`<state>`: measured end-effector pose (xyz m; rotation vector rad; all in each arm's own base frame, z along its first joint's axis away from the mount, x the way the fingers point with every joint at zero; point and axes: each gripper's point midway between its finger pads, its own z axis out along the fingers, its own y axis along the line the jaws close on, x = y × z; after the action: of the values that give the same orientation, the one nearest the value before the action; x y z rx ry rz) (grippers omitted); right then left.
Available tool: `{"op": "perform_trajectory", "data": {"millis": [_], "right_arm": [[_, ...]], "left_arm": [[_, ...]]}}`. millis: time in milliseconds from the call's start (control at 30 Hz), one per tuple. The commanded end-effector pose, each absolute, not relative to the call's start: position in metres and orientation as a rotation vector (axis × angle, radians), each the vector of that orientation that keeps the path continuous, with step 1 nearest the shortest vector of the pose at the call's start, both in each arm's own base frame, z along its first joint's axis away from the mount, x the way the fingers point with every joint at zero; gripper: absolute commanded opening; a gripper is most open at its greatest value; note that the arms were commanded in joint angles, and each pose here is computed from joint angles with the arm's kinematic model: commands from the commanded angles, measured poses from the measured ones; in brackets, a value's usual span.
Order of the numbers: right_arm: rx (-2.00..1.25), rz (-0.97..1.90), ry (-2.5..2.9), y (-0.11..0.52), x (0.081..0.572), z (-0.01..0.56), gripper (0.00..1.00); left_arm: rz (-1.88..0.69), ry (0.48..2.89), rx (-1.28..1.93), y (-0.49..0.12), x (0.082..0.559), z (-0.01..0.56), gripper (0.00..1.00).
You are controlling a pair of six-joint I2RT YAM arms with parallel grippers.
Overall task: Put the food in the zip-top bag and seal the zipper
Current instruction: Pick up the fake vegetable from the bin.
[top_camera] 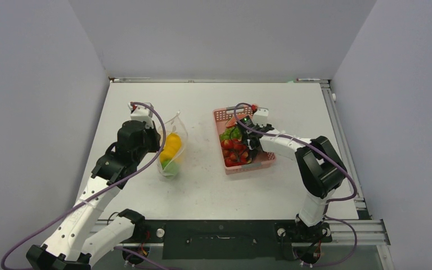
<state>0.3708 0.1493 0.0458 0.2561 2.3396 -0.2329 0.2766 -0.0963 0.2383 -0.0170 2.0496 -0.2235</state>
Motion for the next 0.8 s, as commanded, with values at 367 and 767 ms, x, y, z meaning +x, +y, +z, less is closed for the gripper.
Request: {"op": "perform_trajectory", "data": {"millis": [367,767], "right_arm": [[0.308,-0.218,2.292,0.143,0.379,0.059,0.28],[0.310,-0.203,2.133,0.139,0.389,0.137,0.24]], "left_arm": [[-0.263,1.992,-0.027,-0.100,0.280,0.253,0.00],[-0.267,1.994,-0.026,-0.100,0.280,0.252,0.00]]}}
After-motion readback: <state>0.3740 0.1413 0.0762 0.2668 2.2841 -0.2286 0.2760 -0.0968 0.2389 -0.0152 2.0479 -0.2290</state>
